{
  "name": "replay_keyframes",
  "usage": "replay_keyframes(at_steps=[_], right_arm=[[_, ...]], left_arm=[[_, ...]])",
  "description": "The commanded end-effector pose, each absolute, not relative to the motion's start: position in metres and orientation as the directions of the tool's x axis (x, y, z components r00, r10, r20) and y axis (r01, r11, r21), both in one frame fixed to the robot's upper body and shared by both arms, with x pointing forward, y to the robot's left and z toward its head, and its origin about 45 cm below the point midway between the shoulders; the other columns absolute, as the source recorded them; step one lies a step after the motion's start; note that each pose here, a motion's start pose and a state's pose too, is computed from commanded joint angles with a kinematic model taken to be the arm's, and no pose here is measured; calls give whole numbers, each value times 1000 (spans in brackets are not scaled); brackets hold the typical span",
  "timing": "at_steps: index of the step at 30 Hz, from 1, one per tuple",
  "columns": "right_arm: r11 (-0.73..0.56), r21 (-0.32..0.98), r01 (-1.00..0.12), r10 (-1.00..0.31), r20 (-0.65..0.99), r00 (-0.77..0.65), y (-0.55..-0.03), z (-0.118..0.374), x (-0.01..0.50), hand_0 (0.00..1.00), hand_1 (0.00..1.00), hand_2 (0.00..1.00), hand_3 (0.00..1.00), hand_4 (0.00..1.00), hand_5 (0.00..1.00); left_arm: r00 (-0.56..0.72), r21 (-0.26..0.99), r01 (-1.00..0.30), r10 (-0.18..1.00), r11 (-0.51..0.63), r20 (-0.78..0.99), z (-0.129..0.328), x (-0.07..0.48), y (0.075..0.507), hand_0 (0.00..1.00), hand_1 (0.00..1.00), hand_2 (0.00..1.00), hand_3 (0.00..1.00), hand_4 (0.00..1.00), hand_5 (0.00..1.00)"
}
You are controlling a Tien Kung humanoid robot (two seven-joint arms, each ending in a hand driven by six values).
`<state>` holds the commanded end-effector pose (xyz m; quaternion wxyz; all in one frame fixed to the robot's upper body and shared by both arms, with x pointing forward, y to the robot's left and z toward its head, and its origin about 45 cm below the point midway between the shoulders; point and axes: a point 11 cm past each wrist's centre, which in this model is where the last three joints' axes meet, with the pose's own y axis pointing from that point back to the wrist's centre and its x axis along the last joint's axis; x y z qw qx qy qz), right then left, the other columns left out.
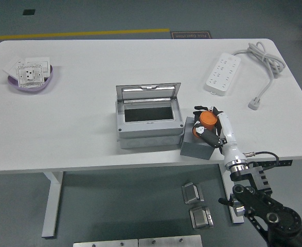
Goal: Pick up the cylinder from the cube,place it in the box,flap close box
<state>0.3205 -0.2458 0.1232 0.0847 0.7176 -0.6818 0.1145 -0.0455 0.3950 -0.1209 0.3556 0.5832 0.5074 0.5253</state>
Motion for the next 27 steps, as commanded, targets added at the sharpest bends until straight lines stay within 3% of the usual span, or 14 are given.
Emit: replay_keyframes(at_steps=[1,2,19,27], right_arm=[[-57,-38,-998,-957,287,43,-246,124,321,606,541,518,389,2,2],[-57,-40,-998,-955,293,43,-246,125,321,543,357,420,274,2,2],[-83,-99,-992,-931,364,42,-240,145,339,539,337,409,254,2,2],[-194,-141,-971,-867,488,103,-210,176,360,542,353,417,253,2,2]], left_arm=[[-68,948,217,966,-232,251,-121,-45,395,678,688,590,710,485,2],[-68,949,216,966,-231,251,-121,-45,395,679,688,593,711,487,2],[-70,951,211,967,-227,247,-121,-45,394,678,688,596,713,491,6],[-68,949,214,966,-231,250,-121,-46,396,679,688,600,716,500,12]])
